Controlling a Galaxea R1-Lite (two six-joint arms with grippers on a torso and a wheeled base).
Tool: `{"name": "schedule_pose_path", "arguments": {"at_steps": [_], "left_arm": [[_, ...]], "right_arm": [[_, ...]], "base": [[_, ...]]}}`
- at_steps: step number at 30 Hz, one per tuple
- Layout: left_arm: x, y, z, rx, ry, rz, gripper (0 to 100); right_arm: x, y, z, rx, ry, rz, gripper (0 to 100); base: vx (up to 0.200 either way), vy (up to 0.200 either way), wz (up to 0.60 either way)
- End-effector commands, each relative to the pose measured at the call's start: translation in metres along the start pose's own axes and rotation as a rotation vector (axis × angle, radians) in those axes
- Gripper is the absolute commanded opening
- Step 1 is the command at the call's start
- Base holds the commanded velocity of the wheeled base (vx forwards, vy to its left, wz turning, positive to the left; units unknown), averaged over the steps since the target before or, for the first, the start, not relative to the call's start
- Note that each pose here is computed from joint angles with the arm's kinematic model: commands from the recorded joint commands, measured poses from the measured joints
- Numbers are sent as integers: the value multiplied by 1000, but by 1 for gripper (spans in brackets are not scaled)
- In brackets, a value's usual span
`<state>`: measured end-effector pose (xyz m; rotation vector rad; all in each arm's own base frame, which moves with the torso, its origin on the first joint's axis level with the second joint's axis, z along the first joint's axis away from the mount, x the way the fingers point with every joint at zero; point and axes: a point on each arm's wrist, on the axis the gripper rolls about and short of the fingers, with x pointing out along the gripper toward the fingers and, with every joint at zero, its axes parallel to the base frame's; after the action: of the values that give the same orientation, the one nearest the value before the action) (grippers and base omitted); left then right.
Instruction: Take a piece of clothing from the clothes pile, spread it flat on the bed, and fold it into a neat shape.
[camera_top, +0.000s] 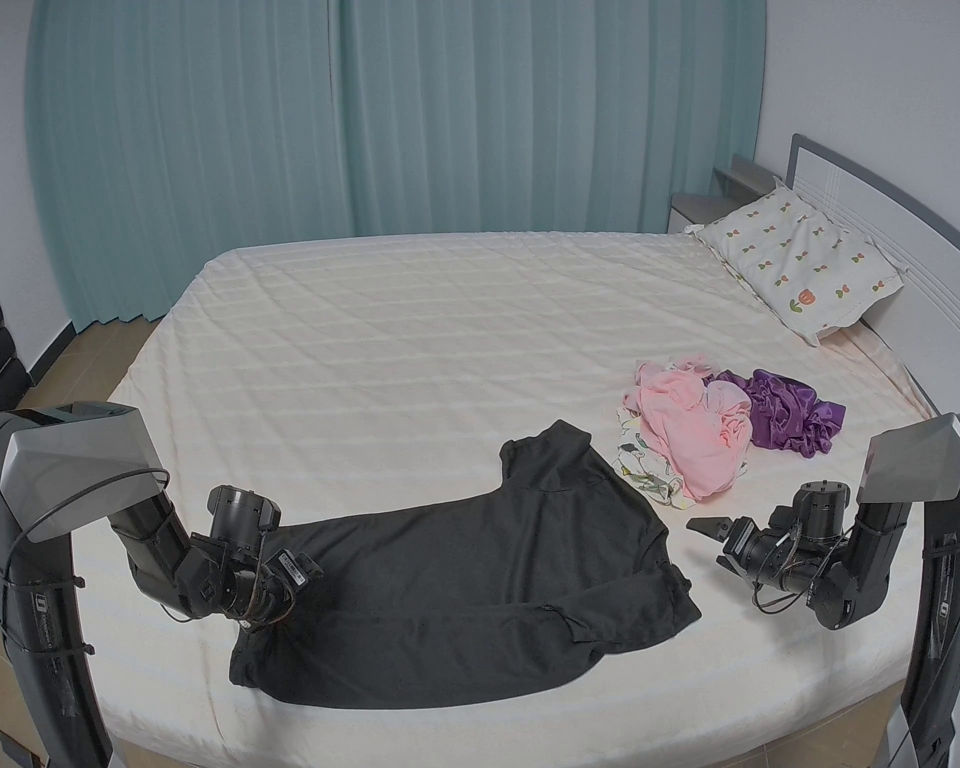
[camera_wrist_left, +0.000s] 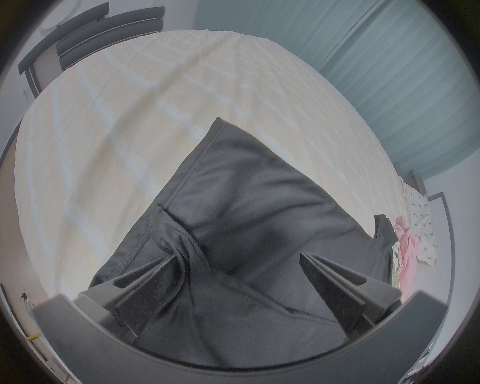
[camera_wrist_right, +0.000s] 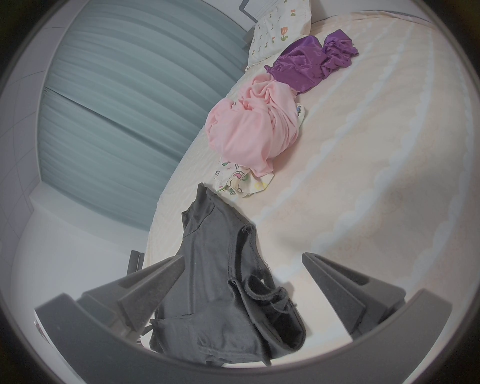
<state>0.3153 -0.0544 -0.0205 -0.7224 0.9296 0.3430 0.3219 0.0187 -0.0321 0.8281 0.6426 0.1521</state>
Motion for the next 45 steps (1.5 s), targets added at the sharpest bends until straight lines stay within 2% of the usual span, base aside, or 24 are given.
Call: {"name": "schedule_pose_path", "arguments": {"at_steps": [1,16,19,26,33,36,37,40,45], "left_arm": [[0,1,0,-3,-1,1,100],[-2,7,7,-56,-10,8,100],[-2,10,23,-93,-55,-11,100],[-1,10,27,-98,-66,-16,100],[-6,11,41,-121,-129,-53,100],[-14,14,40,-100,-116,-36,100],[-14,21,34,-28,-61,32,100],[-14,26,30,31,-17,83,100],[-14,30,38,-7,-56,59,100]], "right_arm": [[0,-1,-2,2,9,-5,100],[-2,-2,-4,6,13,-11,100],[-2,-2,-4,6,10,-10,100],[-1,-3,-5,0,10,-8,100],[0,-6,-6,3,13,-15,100],[0,-7,-7,5,16,-20,100],[0,-7,-7,5,16,-20,100],[0,-7,-8,5,19,-21,100],[-1,-6,-12,-7,31,-20,100]], "base": [[0,0,0],[0,0,0],[0,0,0],[0,0,0],[0,0,0],[0,0,0],[0,0,0],[0,0,0],[0,0,0]]}}
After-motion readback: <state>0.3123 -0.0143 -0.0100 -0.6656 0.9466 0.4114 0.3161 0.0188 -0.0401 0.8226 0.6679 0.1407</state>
